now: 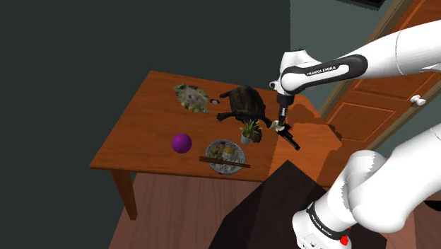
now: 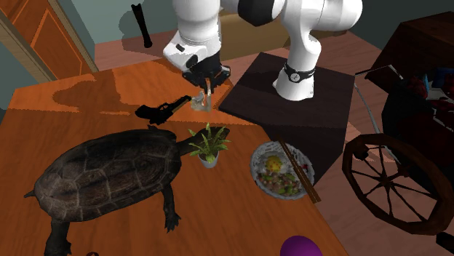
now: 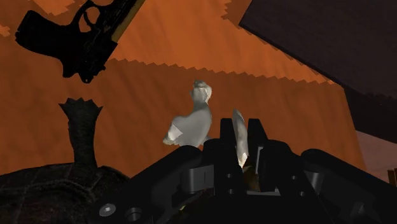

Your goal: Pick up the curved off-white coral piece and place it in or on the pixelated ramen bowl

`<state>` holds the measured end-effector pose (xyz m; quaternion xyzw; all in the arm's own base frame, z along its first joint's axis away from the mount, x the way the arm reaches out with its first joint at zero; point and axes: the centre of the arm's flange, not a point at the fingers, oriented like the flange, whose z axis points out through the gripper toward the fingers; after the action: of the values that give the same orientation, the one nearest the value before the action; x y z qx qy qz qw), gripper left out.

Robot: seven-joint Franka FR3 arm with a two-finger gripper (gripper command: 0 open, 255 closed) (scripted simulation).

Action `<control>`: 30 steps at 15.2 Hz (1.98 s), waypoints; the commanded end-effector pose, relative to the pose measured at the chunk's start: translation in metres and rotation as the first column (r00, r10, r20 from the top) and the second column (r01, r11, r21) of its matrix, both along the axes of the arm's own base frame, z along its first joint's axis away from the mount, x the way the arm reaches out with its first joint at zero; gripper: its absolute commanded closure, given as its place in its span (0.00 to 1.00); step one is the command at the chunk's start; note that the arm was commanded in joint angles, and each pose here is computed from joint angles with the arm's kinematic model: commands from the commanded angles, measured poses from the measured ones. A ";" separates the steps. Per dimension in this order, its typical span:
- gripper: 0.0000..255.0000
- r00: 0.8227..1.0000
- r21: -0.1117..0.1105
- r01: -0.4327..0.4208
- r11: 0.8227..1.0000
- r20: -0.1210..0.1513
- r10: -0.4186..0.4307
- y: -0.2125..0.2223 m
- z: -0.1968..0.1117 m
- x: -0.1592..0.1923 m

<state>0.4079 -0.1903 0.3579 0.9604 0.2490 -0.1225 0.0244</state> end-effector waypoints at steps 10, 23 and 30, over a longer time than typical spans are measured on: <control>1.00 1.000 0.000 0.002 1.000 0.000 -0.002 0.141 0.004 0.041; 1.00 1.000 0.000 0.002 1.000 0.000 -0.002 0.281 -0.002 0.080; 1.00 1.000 0.000 0.002 1.000 0.000 -0.002 0.281 -0.039 0.080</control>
<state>0.4880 0.0904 0.3236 0.9605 0.2482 -0.1230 0.0245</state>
